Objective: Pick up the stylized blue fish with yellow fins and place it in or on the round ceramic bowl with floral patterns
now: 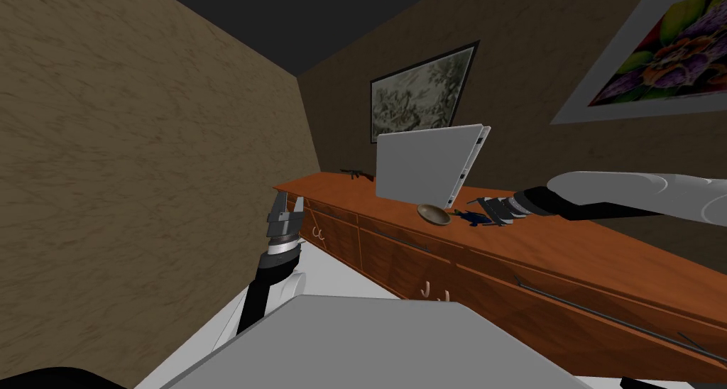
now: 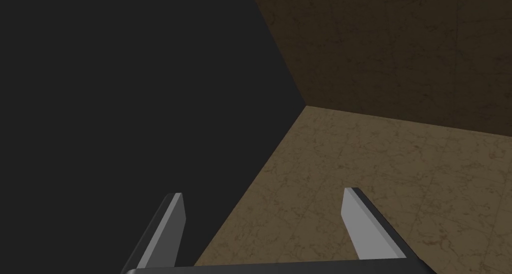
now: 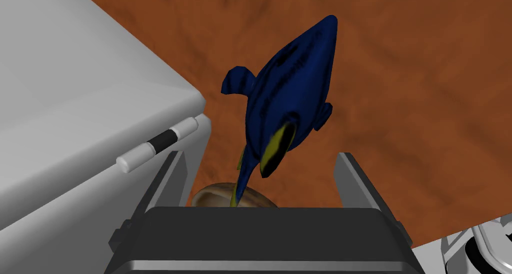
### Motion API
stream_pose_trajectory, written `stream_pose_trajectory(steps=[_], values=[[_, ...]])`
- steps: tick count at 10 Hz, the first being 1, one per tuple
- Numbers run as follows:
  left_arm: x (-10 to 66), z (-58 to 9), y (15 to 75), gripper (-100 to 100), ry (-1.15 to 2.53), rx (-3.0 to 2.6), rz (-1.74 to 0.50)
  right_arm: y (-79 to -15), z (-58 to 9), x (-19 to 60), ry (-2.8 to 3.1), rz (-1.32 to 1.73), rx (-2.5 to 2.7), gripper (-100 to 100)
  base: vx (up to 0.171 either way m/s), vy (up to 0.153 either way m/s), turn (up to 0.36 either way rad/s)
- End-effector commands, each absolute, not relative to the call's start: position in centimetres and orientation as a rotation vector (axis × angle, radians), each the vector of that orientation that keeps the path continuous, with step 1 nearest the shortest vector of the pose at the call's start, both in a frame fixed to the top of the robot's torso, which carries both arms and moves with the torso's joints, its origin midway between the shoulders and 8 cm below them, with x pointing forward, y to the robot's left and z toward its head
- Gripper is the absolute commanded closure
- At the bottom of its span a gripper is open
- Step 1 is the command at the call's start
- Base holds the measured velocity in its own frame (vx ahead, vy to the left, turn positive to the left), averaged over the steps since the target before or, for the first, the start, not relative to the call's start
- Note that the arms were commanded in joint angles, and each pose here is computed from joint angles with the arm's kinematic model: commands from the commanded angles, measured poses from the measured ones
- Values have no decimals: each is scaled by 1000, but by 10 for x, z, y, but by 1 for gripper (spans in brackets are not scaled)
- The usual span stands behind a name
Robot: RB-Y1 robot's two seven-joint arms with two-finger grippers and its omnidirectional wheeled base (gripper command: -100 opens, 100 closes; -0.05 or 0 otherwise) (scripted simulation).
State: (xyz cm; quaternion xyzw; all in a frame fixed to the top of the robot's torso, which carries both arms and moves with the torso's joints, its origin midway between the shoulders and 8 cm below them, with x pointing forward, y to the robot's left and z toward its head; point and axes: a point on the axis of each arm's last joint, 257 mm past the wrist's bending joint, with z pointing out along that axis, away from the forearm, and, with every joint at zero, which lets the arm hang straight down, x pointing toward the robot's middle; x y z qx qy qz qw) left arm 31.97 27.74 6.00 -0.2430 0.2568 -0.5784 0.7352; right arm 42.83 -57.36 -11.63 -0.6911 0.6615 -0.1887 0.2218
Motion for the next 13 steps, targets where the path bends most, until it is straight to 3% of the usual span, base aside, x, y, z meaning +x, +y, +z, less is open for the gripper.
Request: stream_pose_trajectory(steps=[1, 2, 6, 7, 8, 9, 10, 13], values=[[320, 60, 277, 0, 564, -534, -1271, -574, -116, 428, 1828, -522, -1910, -100, 14, 3, 10], [320, 60, 277, 0, 564, -534, -1271, -574, -117, 429, 1827, -524, -1909, 100, 0, 0, 0], [320, 60, 277, 0, 564, -534, -1271, -574, -117, 429, 1828, -524, -1908, 100, 0, 0, 0], [320, 60, 277, 0, 564, -534, -1271, -574, -117, 429, 1828, -524, -1908, 0, 0, 0, 0], [320, 60, 277, 0, 564, -534, -1271, -574, -117, 429, 1828, -523, -1908, 100, 0, 0, 0], [320, 60, 277, 0, 564, -534, -1271, -574, -117, 429, 1828, -523, -1908, 0, 0, 0, 0], [320, 60, 277, 0, 564, -534, -1271, -581, -88, 436, 1807, -590, -1880, 100, -40, 54, -73], [320, 60, 277, 0, 564, -534, -1271, -589, -59, 437, 1800, -647, -1855, 100, -60, 119, -73]])
